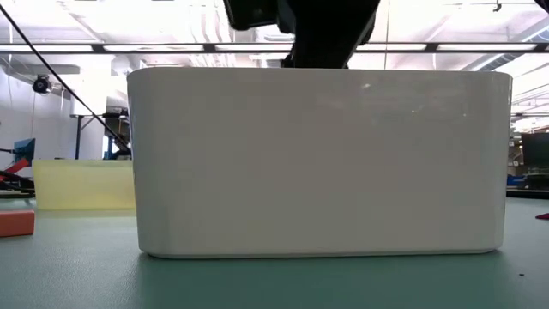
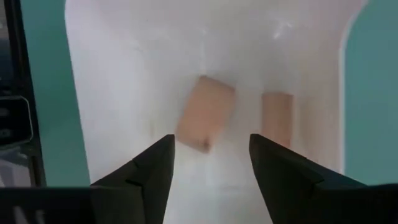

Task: Sort & place blocks by color
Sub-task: Put the orange block into the yellow bin

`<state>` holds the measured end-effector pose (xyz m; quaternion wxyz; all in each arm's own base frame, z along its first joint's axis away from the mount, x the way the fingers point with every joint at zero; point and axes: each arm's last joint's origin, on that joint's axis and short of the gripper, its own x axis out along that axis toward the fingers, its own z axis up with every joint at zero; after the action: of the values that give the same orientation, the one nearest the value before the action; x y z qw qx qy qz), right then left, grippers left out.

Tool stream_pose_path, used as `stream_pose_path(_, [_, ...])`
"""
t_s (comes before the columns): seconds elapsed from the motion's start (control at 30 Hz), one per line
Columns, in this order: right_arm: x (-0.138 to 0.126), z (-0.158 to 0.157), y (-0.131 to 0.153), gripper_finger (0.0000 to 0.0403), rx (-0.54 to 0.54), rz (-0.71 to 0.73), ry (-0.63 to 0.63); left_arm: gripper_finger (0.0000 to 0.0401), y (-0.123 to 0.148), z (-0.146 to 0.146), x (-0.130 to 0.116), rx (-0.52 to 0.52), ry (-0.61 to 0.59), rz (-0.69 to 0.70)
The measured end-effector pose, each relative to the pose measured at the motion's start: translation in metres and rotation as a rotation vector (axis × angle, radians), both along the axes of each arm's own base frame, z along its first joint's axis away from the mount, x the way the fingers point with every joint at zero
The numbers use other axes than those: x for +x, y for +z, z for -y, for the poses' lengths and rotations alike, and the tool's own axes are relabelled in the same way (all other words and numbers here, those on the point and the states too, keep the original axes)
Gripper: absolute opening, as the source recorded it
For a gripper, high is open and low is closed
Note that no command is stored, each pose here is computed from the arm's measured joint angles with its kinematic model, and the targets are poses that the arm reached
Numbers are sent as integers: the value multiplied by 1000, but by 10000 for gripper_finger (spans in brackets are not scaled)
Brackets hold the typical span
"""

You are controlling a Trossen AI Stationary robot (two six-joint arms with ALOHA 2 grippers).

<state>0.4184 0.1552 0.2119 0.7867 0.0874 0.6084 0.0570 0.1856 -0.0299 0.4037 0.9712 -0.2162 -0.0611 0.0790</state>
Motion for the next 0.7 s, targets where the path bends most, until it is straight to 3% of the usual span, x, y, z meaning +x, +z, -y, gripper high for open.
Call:
stream_pose_path(0.2, [-9,8,32,200,-174,-15,-35,260,-15,4,0,-71,-34,-140])
stream_pose_path(0.43, [-30,23,75,200,-368,62,-108,260,-53,16,3,-315,-116,-470])
stream_pose_path(0.7, [-56,73,117,201,-546,175,-224,260,-91,79,12,-604,-466,-884])
